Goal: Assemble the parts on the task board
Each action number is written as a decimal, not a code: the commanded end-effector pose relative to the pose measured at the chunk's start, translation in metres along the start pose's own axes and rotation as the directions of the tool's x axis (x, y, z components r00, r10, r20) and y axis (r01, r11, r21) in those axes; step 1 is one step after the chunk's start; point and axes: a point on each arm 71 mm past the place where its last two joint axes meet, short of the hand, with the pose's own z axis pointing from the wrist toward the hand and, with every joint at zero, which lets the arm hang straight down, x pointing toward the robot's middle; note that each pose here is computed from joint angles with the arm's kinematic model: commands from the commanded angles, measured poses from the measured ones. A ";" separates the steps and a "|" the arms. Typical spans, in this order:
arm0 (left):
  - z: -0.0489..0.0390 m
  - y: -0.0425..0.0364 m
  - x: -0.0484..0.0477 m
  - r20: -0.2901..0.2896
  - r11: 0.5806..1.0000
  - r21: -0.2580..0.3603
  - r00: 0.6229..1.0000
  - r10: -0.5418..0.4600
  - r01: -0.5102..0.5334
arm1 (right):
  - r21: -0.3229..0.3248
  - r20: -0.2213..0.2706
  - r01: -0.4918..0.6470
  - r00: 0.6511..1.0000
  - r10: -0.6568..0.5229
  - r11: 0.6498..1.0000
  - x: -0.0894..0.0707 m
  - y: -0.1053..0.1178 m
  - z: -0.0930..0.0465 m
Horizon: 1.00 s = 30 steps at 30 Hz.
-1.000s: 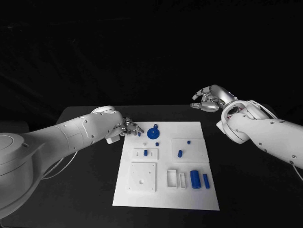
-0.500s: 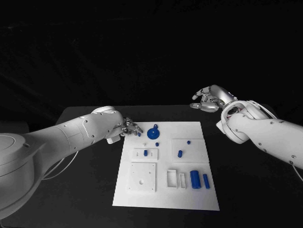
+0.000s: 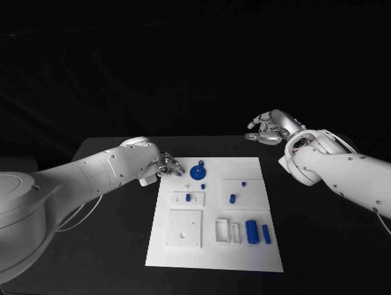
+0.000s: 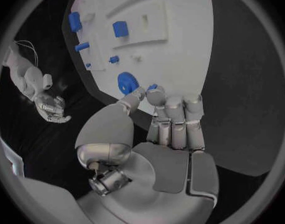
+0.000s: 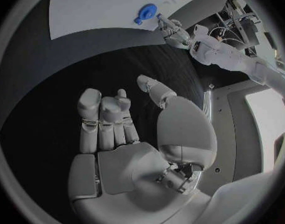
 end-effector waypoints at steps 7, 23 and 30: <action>0.0007 0.0000 0.0038 -0.028 1.000 0.009 1.000 -0.004 0.004 | -0.010 -0.012 0.004 1.000 -0.004 1.000 0.001 0.001 0.000; 0.0003 -0.0001 0.0026 -0.013 0.999 0.022 1.000 -0.028 0.029 | -0.009 -0.014 0.005 1.000 -0.005 1.000 0.001 0.001 0.000; -0.0007 0.0008 0.0014 0.006 0.998 0.031 0.998 -0.062 0.061 | -0.007 -0.014 0.006 1.000 -0.006 1.000 0.001 0.000 0.000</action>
